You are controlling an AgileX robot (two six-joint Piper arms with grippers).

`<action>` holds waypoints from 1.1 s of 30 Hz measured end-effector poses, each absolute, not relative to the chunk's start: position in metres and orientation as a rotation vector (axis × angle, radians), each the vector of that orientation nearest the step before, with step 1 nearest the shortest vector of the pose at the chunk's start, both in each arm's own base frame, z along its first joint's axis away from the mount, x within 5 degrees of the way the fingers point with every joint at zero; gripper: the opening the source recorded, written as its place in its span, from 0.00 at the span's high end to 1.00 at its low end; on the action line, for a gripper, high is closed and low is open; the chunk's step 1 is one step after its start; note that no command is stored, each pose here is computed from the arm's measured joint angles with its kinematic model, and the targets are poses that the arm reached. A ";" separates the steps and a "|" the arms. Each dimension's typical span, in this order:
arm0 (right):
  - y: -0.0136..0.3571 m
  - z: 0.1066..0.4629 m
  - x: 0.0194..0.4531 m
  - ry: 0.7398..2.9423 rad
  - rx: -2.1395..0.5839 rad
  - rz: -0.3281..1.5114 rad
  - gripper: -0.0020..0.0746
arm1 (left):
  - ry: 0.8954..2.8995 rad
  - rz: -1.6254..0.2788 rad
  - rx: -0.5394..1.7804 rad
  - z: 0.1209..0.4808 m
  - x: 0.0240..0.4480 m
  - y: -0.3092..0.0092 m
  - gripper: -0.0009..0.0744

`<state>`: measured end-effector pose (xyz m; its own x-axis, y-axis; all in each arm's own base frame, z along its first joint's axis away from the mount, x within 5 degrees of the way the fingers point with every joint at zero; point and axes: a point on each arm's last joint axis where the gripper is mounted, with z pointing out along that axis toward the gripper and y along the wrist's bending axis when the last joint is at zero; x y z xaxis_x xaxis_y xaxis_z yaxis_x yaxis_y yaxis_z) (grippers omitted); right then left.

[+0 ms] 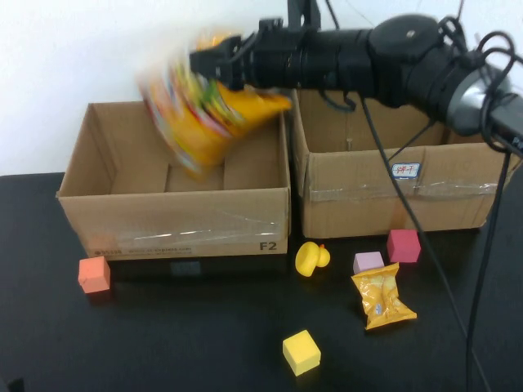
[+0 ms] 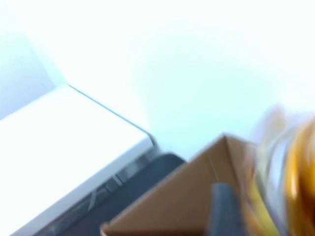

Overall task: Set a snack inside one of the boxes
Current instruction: Place the potato chip in the potato chip box, then pick up the biscuit

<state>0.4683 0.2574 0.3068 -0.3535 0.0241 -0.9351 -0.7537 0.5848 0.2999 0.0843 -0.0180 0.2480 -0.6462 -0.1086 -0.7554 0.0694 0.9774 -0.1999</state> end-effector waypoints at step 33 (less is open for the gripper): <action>0.092 0.461 0.273 2.271 -0.850 -0.129 0.96 | 2.339 -0.727 0.360 0.261 0.204 -0.092 0.99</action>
<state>0.2732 0.0917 0.4613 -0.5408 -0.6100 -0.5792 -0.5404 0.7796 -0.3164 0.2043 -0.0922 0.2612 -0.7487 0.0639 -0.6598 0.4266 0.8083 -0.4058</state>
